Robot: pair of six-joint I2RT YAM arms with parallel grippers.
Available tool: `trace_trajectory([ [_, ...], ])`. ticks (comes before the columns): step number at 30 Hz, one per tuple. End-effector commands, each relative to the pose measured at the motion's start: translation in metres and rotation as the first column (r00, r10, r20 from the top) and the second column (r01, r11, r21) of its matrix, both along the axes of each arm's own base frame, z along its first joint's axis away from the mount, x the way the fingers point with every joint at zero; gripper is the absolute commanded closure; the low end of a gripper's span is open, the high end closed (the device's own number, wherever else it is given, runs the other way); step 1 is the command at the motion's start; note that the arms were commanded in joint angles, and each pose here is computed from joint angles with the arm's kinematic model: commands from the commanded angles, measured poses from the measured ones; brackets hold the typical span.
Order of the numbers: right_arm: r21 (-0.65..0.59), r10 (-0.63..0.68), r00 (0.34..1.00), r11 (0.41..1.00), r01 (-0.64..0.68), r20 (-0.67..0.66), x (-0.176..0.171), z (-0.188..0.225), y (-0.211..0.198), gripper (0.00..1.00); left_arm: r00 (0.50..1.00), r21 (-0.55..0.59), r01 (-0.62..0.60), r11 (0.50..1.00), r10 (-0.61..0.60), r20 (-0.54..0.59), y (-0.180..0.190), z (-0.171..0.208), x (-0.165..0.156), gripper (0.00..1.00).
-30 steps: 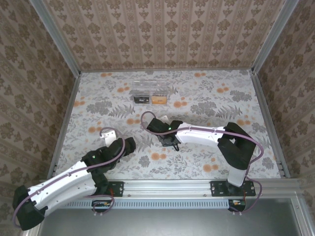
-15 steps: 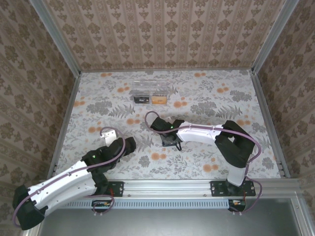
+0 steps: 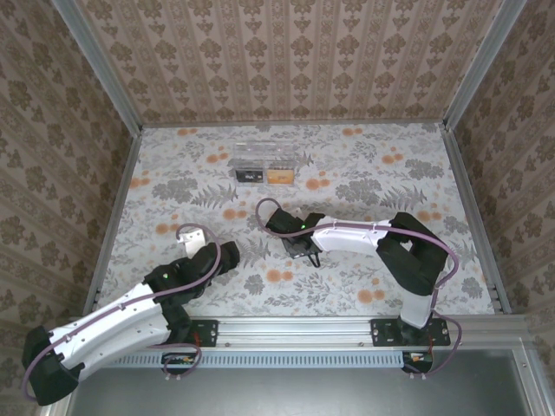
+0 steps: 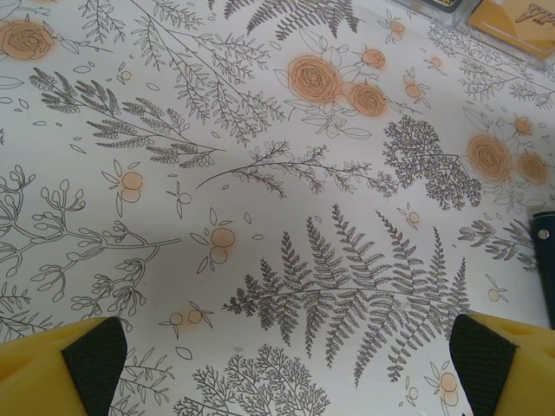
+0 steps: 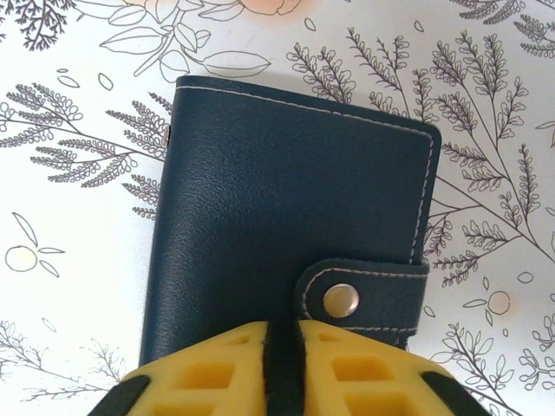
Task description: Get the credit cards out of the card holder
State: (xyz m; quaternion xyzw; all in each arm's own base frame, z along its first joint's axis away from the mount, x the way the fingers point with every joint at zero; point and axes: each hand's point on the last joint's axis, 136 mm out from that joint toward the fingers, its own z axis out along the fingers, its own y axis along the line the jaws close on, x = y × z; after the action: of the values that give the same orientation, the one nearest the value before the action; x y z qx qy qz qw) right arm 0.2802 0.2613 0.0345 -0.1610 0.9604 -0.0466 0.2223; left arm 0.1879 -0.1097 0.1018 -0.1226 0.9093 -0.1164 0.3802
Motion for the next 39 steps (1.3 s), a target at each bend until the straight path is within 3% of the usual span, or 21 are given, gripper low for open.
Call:
trace_trajectory([
  [1,-0.038,-0.01,1.0,0.999,0.01,-0.005,-0.002,-0.002,-0.013,0.9,1.0,0.002,0.02,1.0,-0.02,0.001,-0.003,0.007,-0.001,0.0],
  [4,-0.022,-0.015,0.999,1.0,0.016,0.03,0.002,0.011,-0.013,1.0,1.0,-0.003,0.029,1.0,-0.029,0.003,-0.005,0.007,0.0,0.0],
  [15,0.008,0.021,0.995,1.0,-0.022,0.094,0.008,0.054,-0.009,1.0,0.995,-0.082,0.098,0.992,-0.098,0.0,-0.032,0.011,0.003,0.0],
  [16,-0.009,0.033,0.995,0.999,-0.032,0.089,0.008,0.052,-0.009,0.96,0.995,-0.098,0.104,0.99,-0.104,0.002,-0.036,0.011,0.004,0.0],
  [18,-0.047,0.047,0.995,0.998,-0.043,0.088,0.011,0.047,-0.01,0.64,0.993,-0.129,0.121,0.984,-0.121,0.008,-0.044,0.012,0.005,0.0],
  [19,-0.067,0.054,0.995,0.997,-0.048,0.084,0.012,0.043,-0.012,0.55,0.992,-0.143,0.128,0.981,-0.127,0.012,-0.047,0.014,0.005,0.0],
  [20,-0.081,0.066,0.995,0.995,-0.06,0.076,0.013,0.039,-0.012,0.52,0.991,-0.148,0.132,0.98,-0.132,0.011,-0.049,0.014,0.005,0.0],
  [30,-0.078,0.066,0.998,0.995,-0.065,0.008,0.019,0.013,-0.019,0.53,0.992,-0.13,0.126,0.984,-0.126,0.008,-0.047,0.018,0.006,0.0],
  [39,-0.001,0.08,0.996,0.997,-0.08,-0.032,0.013,0.002,-0.008,0.5,0.993,-0.114,0.117,0.987,-0.117,0.009,-0.044,0.018,0.007,0.0],
])
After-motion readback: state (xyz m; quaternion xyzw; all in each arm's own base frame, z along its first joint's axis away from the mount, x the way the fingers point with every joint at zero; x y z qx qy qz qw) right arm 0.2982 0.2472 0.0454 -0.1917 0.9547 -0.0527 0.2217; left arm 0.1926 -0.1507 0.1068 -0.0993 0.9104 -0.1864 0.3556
